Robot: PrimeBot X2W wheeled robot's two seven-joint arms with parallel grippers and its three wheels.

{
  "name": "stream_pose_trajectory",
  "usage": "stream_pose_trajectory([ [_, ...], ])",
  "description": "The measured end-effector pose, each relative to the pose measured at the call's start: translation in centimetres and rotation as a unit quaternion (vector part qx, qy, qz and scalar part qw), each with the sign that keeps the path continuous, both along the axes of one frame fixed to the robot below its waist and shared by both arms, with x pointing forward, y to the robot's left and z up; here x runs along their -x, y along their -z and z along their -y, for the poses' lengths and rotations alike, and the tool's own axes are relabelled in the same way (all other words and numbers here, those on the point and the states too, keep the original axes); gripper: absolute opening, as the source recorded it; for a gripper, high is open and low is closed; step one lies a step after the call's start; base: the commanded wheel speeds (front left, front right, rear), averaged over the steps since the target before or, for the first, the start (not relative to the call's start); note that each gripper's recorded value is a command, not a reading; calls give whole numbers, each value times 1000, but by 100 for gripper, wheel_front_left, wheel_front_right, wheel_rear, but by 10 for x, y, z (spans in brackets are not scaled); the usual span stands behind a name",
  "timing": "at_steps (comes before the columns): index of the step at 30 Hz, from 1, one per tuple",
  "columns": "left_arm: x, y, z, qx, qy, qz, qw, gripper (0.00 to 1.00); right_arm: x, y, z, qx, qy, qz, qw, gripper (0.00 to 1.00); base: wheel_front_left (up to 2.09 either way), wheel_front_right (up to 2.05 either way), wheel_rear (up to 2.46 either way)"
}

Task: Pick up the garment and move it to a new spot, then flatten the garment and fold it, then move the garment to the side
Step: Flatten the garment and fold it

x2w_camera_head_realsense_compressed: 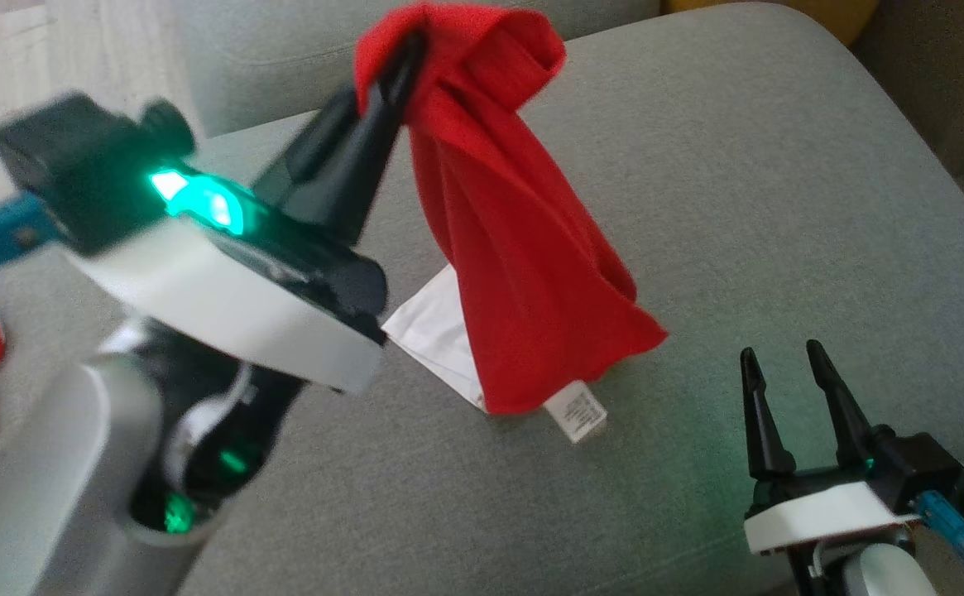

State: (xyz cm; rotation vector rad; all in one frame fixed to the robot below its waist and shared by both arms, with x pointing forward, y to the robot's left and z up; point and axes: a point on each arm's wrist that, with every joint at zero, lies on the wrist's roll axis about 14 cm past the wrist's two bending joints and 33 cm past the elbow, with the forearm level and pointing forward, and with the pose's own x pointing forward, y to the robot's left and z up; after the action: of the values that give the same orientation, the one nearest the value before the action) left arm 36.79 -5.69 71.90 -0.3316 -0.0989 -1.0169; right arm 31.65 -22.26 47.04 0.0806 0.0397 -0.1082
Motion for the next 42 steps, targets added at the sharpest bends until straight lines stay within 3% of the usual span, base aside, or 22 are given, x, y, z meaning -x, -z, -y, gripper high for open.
stream_pose_trajectory([
  [6,-21,-2,-4,1,-6,-35,999,0,5,3,8,-2,16,-6,1000,100,0,0,0],
  [12,-104,62,-51,-53,-129,-134,981,0,4,6,12,-5,23,-12,1000,100,0,0,0],
  [15,-133,120,-85,-99,-187,-202,956,0,-1,5,11,-4,21,-11,1000,100,0,0,0],
  [20,-151,227,-156,-190,-275,-310,890,0,-11,3,8,0,13,-9,1000,100,0,0,0],
  [22,-153,252,-174,-206,-293,-332,873,0,-15,4,7,1,10,-11,1000,100,0,0,0],
  [23,-156,267,-188,-210,-314,-337,862,36,-18,5,6,2,7,-13,1000,100,0,0,0],
  [24,-157,274,-197,-215,-329,-334,857,95,-19,7,5,1,5,-15,1000,100,0,0,0],
  [25,-157,280,-206,-227,-341,-329,850,100,-20,8,4,1,3,-16,1000,100,0,0,0],
  [28,-157,289,-223,-255,-366,-311,839,100,-23,7,-1,4,-5,-16,1000,100,0,0,0],
  [33,-157,270,-216,-270,-368,-247,855,100,-24,3,-4,4,-10,-9,1000,100,0,0,0],
  [36,-151,240,-189,-261,-347,-174,884,100,-24,0,-5,3,-12,-3,1000,100,0,0,0],
  [39,-117,226,-125,-242,-262,-137,924,100,-27,-2,-7,7,-17,2,1000,100,0,0,0],
  [42,-58,240,-57,-246,-152,-139,947,100,-29,-3,-10,9,-24,2,1000,100,0,0,0],
])
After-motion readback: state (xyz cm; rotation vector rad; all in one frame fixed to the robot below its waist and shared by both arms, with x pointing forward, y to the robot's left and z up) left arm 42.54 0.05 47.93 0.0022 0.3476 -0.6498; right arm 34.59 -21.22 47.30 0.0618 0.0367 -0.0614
